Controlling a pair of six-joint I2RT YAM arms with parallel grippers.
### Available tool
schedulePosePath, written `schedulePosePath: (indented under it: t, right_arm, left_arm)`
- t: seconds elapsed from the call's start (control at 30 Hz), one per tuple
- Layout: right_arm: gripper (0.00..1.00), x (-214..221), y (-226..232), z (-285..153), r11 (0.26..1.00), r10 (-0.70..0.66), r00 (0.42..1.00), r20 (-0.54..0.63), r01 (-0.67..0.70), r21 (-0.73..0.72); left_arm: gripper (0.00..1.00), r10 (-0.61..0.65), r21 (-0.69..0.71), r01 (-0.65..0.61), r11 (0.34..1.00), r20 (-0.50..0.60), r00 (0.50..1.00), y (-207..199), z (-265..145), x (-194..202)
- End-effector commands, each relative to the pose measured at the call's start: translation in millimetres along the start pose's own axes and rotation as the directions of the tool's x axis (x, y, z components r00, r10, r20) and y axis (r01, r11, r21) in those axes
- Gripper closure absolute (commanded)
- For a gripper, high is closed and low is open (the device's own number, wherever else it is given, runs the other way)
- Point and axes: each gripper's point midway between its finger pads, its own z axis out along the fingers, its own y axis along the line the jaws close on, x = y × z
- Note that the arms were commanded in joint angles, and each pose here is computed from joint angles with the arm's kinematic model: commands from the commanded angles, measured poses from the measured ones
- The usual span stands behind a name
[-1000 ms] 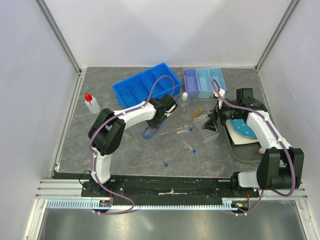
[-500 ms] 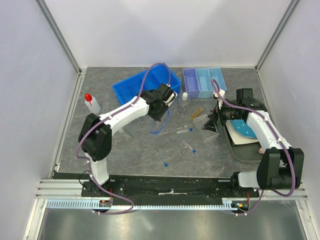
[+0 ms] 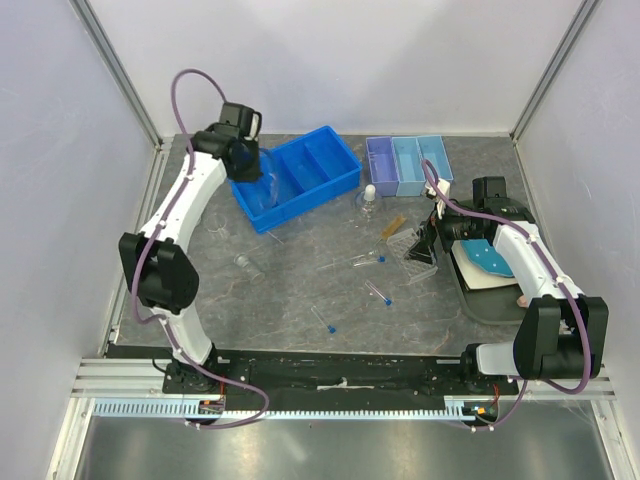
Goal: Organize the chemistry lab equipment
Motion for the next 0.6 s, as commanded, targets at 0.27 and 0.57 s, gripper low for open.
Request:
schedulePosePath:
  t: [0.27, 0.57]
  right_arm:
    - [0.02, -23.0, 2.7, -7.9, 0.996, -0.095, 0.995, 0.043, 0.095, 0.004]
    - [0.02, -24.6, 10.9, -2.7, 0.994, -0.110, 0.993, 0.039, 0.111, -0.023]
  left_arm:
    - [0.98, -0.149, -0.374, 0.154, 0.915, 0.040, 0.988, 58.1, 18.6, -34.2]
    - [0.98, -0.166, -0.421, 0.157, 0.893, 0.017, 0.986, 67.4, 59.4, -34.4]
